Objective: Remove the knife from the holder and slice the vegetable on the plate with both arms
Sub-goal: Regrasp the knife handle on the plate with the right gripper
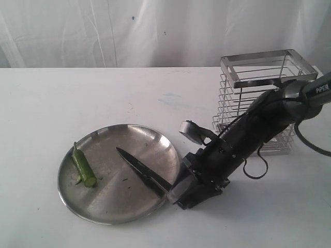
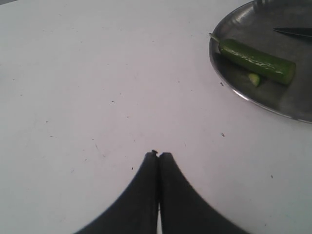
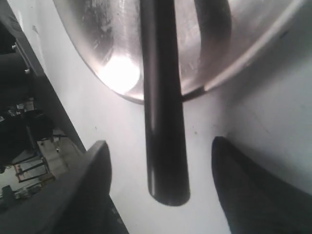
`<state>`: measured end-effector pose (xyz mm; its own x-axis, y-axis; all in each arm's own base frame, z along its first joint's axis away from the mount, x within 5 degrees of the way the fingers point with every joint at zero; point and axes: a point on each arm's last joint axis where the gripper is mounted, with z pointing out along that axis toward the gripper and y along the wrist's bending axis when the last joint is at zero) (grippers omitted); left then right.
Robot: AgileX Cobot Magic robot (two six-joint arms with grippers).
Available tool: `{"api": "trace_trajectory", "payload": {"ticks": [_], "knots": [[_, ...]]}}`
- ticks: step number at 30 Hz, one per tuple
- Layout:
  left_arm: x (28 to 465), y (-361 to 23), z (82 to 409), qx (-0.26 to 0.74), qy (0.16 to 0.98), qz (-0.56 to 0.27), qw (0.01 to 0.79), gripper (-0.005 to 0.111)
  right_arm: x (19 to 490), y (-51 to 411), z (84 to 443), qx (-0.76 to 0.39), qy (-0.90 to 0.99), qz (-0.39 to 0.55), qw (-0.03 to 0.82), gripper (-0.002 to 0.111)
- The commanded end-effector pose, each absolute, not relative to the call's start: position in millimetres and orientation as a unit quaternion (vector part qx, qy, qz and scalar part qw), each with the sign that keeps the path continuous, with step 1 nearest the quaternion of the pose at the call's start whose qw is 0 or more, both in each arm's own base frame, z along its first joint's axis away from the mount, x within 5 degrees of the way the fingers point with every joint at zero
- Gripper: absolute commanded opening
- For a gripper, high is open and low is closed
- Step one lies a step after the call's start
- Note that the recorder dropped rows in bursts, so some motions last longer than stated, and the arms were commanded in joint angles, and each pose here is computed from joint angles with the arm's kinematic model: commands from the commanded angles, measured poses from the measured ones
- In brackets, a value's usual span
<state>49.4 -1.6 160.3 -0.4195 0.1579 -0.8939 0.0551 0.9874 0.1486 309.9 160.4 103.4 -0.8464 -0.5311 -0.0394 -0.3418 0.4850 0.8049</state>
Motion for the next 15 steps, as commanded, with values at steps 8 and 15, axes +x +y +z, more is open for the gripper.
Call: {"api": "trace_trajectory", "payload": {"ticks": [8, 15], "knots": [[49, -2, 160, 0.064, 0.840, 0.045, 0.537, 0.000, 310, 160, 78, 0.237, -0.854, -0.445, 0.127, 0.040], [49, -2, 160, 0.064, 0.840, 0.045, 0.537, 0.000, 309, 161, 77, 0.238, -0.854, -0.445, 0.130, 0.000]]}}
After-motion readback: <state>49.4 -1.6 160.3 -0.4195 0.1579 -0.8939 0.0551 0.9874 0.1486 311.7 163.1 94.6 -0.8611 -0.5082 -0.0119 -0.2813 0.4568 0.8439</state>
